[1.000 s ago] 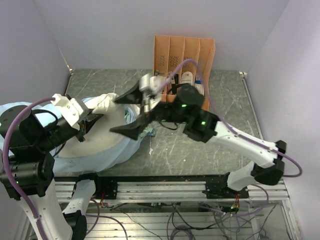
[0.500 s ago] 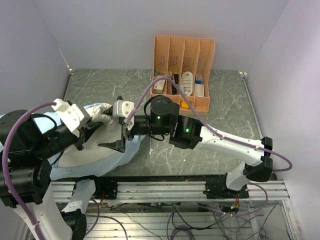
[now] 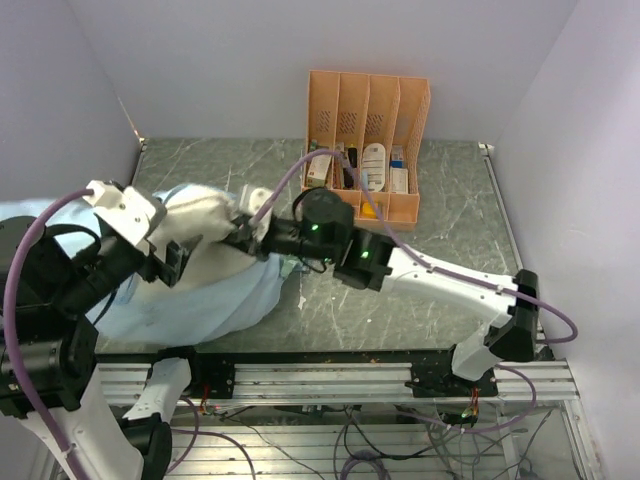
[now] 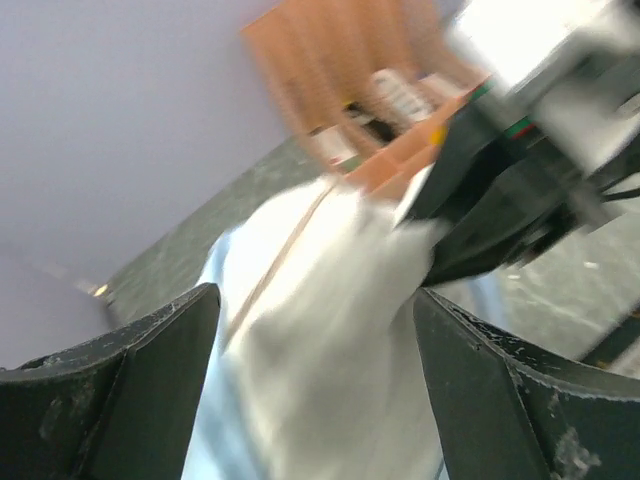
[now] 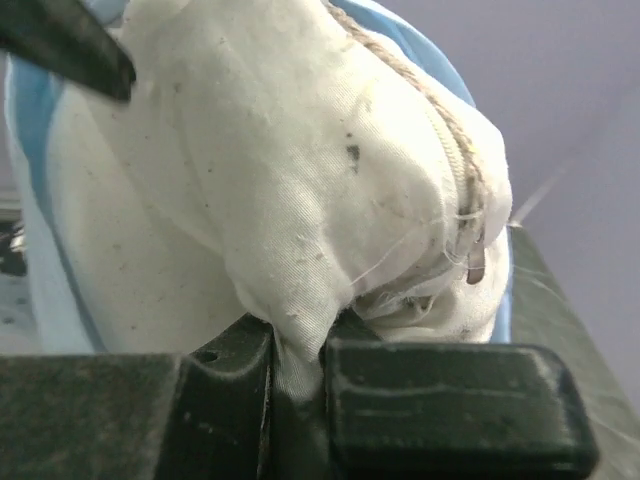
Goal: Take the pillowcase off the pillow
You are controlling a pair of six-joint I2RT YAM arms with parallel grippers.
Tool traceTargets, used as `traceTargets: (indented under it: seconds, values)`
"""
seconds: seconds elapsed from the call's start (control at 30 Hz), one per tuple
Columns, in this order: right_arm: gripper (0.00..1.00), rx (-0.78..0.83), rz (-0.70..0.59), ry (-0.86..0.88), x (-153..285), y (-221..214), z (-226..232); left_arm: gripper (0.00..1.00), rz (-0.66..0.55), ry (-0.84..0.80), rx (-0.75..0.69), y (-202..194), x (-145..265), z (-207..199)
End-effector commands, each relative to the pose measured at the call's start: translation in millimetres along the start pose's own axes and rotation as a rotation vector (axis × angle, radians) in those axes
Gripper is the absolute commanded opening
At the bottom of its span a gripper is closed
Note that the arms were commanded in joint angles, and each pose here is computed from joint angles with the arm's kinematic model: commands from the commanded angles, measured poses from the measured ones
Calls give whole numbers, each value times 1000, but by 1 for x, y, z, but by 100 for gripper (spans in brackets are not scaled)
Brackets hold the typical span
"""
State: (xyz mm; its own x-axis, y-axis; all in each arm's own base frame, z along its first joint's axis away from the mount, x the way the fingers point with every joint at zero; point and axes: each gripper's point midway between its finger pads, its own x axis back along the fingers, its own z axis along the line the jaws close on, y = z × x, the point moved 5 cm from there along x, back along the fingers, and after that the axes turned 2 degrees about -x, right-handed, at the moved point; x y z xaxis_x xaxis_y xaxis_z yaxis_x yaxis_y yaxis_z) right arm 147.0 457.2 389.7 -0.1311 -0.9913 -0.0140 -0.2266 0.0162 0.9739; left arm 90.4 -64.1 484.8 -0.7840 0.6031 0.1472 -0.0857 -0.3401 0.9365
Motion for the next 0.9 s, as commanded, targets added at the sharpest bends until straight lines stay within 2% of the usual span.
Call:
traceTargets:
  seconds: [0.0, 0.17, 0.43, 0.63, 0.87]
  values:
    - [0, 27, -18, -292, 48, 14, -69, 88, 132, 336, -1, -12, -2, 59]
    - [0, 101, -104, -402, 79, 57, -89, 86, 195, 431, -56, -22, 4, 73]
    - [0, 88, -120, -343, 85, 73, -81, 81, 141, 551, -120, -19, 13, 81]
    - [0, 70, -138, -347, 93, 75, -78, 67, 183, 562, -145, -26, 11, 86]
    - [0, 42, -120, -288, 82, 67, -60, 54, 221, 606, -123, -42, 4, 98]
